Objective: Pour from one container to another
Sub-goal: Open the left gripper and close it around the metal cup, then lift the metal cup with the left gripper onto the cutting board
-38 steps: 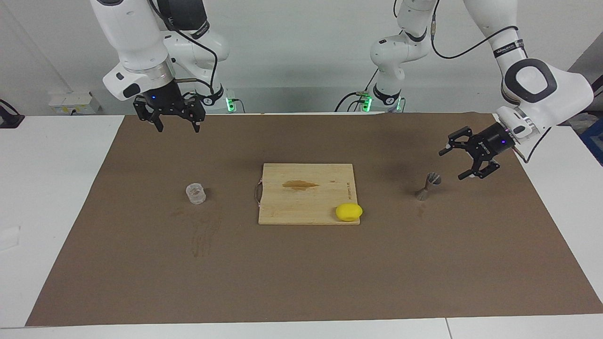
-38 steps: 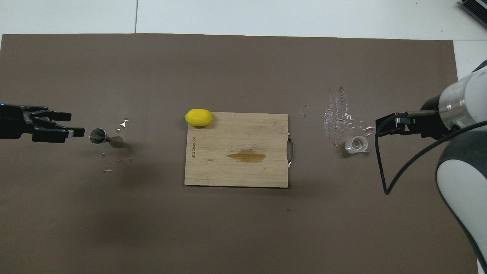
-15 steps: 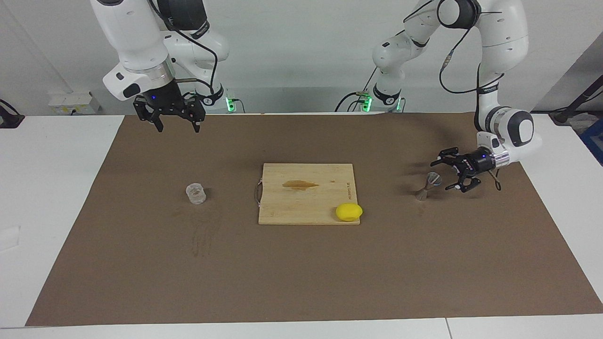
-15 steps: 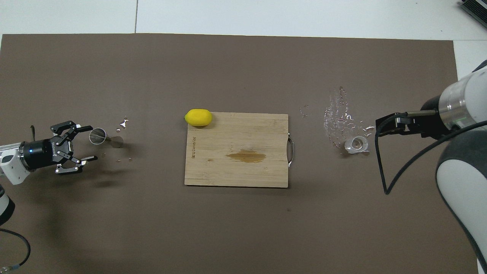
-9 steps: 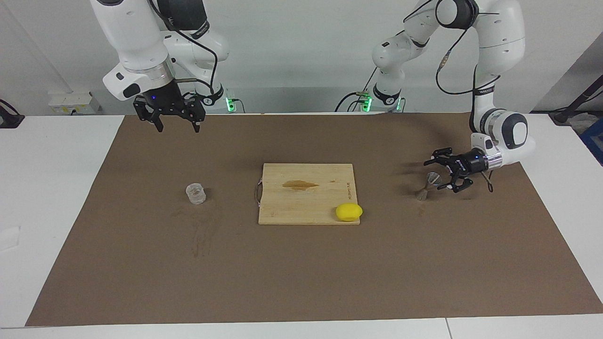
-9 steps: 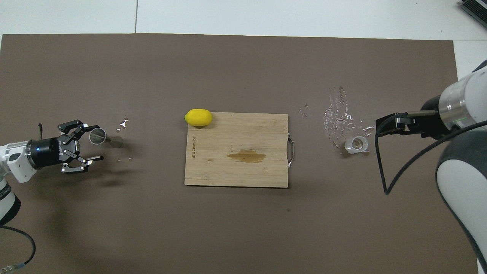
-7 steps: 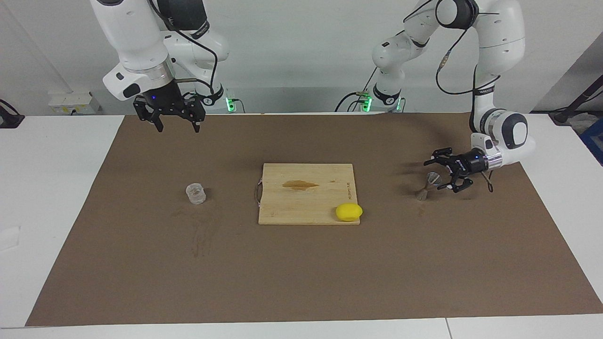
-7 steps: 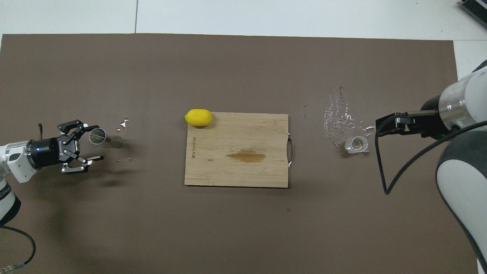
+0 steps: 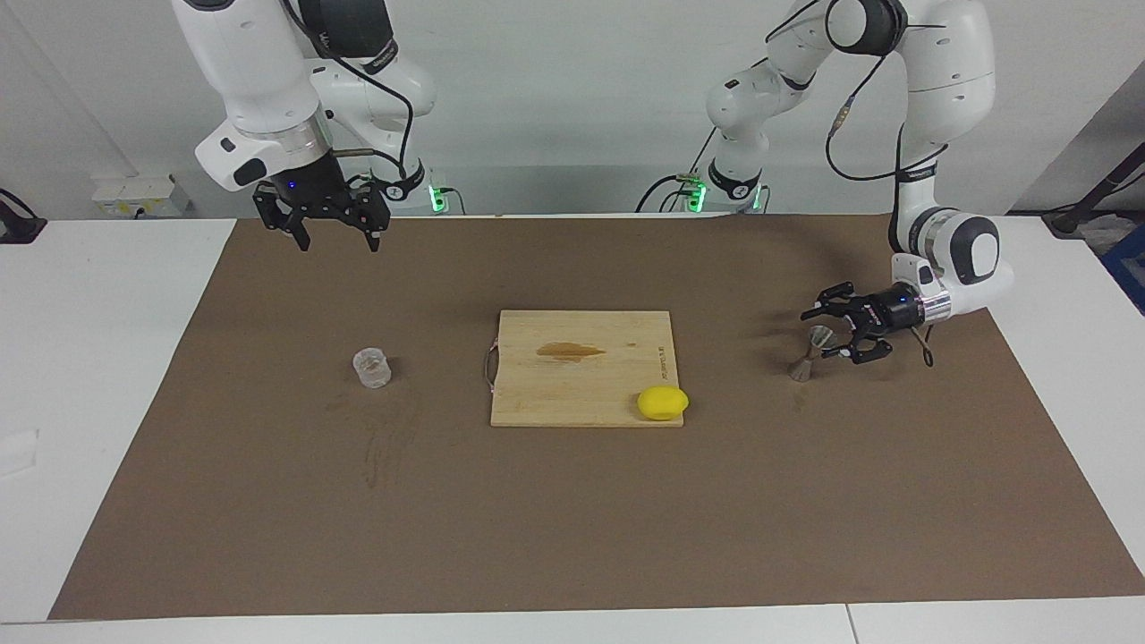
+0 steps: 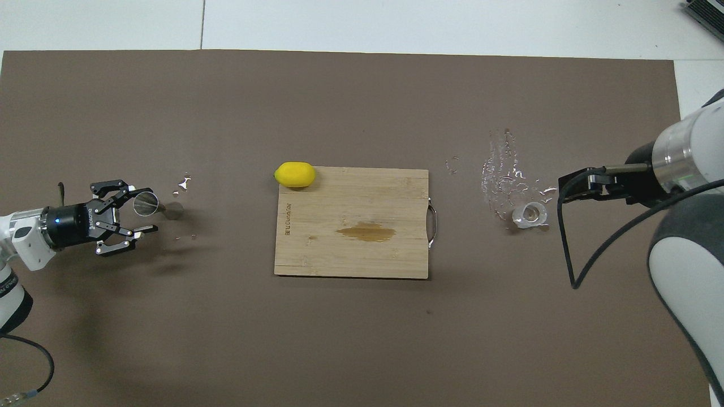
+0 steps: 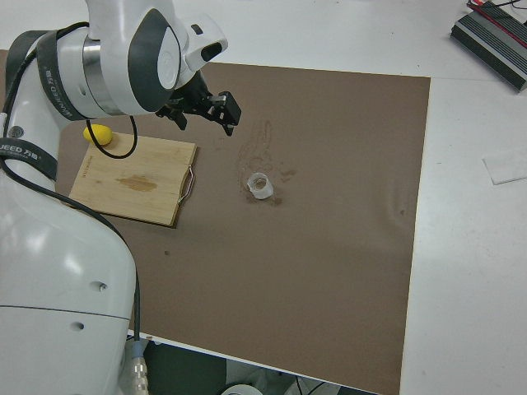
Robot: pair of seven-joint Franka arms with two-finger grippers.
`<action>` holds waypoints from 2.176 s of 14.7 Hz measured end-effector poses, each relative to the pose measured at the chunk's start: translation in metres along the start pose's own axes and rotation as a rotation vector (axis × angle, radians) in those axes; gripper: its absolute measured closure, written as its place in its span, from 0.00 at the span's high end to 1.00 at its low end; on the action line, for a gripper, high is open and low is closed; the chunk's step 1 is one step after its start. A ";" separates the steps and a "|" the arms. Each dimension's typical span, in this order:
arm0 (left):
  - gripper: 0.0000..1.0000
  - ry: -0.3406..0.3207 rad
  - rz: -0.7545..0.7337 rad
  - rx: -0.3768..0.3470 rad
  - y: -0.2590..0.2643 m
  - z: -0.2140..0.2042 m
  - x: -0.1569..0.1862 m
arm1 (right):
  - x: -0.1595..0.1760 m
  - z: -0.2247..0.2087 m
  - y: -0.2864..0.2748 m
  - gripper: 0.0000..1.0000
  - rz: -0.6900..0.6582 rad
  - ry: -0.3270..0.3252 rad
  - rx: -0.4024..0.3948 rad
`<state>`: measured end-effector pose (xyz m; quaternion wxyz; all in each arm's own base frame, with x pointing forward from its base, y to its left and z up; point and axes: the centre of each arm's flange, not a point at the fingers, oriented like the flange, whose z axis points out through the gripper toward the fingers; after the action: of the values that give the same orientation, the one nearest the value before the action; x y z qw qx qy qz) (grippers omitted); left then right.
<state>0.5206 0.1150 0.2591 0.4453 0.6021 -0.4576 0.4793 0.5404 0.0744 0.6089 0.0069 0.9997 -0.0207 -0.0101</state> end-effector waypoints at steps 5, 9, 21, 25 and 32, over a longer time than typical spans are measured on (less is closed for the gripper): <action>0.62 0.025 0.002 0.031 -0.003 -0.001 0.003 | 0.000 0.000 0.000 1.00 0.000 0.000 0.000; 0.51 0.024 0.005 0.049 -0.006 -0.003 0.004 | 0.000 0.000 0.000 1.00 0.000 0.000 0.000; 0.51 0.046 -0.057 -0.061 -0.007 0.047 0.019 | 0.000 0.000 0.000 1.00 0.000 0.000 0.000; 0.51 0.051 -0.086 -0.170 0.000 0.102 0.031 | 0.000 0.000 0.000 1.00 0.000 0.000 0.000; 0.51 0.113 -0.201 -0.223 0.029 0.162 0.047 | 0.000 0.000 0.000 1.00 0.000 0.000 0.000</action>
<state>0.5255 -0.0539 0.2850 0.5802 0.5639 -0.4195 0.4116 0.5404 0.0744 0.6089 0.0069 0.9997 -0.0207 -0.0101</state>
